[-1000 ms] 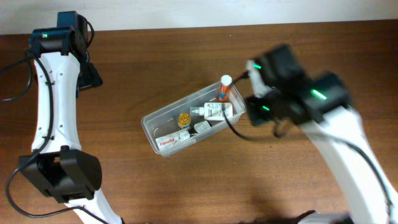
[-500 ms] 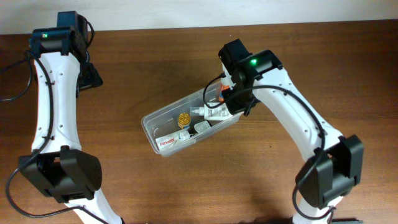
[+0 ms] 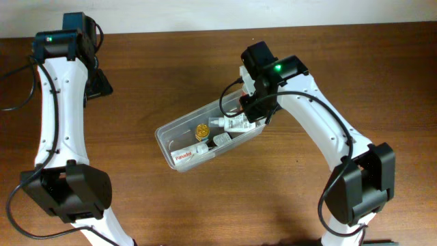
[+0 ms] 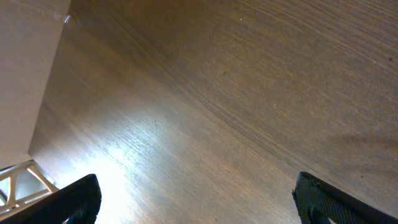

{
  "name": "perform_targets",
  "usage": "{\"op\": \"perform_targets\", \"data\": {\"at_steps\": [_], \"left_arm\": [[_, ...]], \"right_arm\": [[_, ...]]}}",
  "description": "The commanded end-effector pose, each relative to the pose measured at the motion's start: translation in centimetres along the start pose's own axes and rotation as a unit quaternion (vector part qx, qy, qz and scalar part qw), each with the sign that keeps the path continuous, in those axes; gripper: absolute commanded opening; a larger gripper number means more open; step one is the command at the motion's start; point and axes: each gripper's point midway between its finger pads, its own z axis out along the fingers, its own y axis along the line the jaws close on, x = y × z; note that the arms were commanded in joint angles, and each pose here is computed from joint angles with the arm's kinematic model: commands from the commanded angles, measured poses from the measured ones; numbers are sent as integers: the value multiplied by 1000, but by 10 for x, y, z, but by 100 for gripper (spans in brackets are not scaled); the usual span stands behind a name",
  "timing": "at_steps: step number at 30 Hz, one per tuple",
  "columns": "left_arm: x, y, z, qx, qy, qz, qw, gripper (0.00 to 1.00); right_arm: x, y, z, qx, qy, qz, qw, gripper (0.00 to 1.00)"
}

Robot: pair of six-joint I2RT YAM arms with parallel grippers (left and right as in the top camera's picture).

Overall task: Pack container
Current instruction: 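Grasp the right rim of the clear container with the right gripper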

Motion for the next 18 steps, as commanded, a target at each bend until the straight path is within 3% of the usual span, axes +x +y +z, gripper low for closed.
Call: {"op": "perform_targets", "data": {"at_steps": [1,11,18], "left_arm": [[-2,4,-3,-5,-6,-5,1000,99],[-2,4,-3,-5,-6,-5,1000,99],[-2,4,-3,-5,-6,-5,1000,99]], "right_arm": [[11,-6,18,-5,20,-5,1000,4],[32,-25,35,-6,50,9,999,4],[46,-10,32,-51,79,15,995,4]]}}
